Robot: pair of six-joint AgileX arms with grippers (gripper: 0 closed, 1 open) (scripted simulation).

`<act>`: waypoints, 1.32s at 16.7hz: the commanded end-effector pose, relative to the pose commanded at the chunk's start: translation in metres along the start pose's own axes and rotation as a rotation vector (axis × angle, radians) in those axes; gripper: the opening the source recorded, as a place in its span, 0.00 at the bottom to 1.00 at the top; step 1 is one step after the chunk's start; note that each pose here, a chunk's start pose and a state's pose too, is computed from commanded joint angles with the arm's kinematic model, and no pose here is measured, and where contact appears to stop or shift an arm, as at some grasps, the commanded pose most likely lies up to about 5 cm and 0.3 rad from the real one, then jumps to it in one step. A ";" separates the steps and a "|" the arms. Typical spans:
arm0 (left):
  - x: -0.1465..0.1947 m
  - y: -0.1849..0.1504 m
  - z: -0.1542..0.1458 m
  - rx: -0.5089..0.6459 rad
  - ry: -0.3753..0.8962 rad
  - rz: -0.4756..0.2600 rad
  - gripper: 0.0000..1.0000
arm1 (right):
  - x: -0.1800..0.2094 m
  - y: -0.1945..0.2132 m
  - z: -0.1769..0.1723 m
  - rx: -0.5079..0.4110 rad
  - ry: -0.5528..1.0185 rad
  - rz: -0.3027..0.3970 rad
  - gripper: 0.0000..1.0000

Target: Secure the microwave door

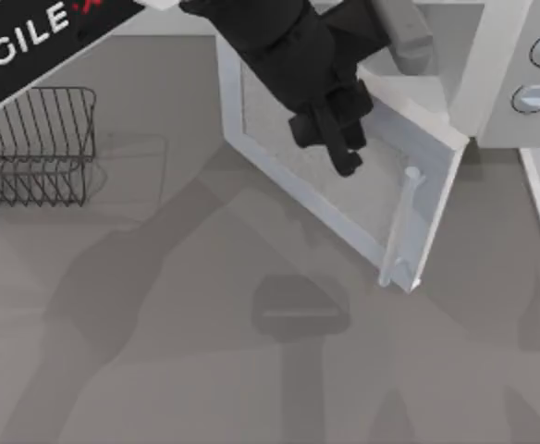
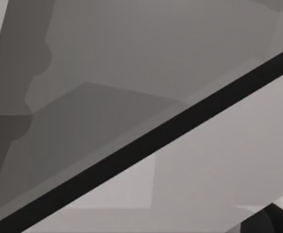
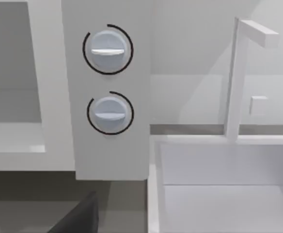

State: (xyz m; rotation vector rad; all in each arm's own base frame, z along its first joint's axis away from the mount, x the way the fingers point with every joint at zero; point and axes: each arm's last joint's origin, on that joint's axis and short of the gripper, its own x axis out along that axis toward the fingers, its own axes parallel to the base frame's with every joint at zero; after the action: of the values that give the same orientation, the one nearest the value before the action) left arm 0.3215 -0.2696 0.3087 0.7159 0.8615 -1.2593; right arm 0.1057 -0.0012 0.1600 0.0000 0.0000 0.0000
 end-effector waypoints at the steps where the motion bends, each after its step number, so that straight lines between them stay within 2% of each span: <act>1: 0.000 0.000 -0.001 -0.002 0.001 -0.002 0.00 | 0.000 0.000 0.000 0.000 0.000 0.000 1.00; 9: 0.024 -0.007 0.002 -0.036 0.074 -0.073 0.00 | 0.000 0.000 0.000 0.000 0.000 0.000 1.00; 14: 0.010 -0.004 0.016 -0.002 0.001 -0.002 0.00 | 0.000 0.000 0.000 0.000 0.000 0.000 1.00; 18: 0.011 -0.004 0.015 -0.003 0.005 -0.004 0.00 | 0.000 0.000 0.000 0.000 0.000 0.000 1.00; 22: 0.026 -0.020 0.025 0.041 0.048 0.002 0.00 | 0.000 0.000 0.000 0.000 0.000 0.000 1.00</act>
State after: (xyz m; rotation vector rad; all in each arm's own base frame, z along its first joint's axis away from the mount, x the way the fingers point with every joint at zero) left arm 0.3085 -0.3078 0.2990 0.7822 0.8758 -1.2653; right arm 0.1057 -0.0012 0.1600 0.0000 0.0000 0.0000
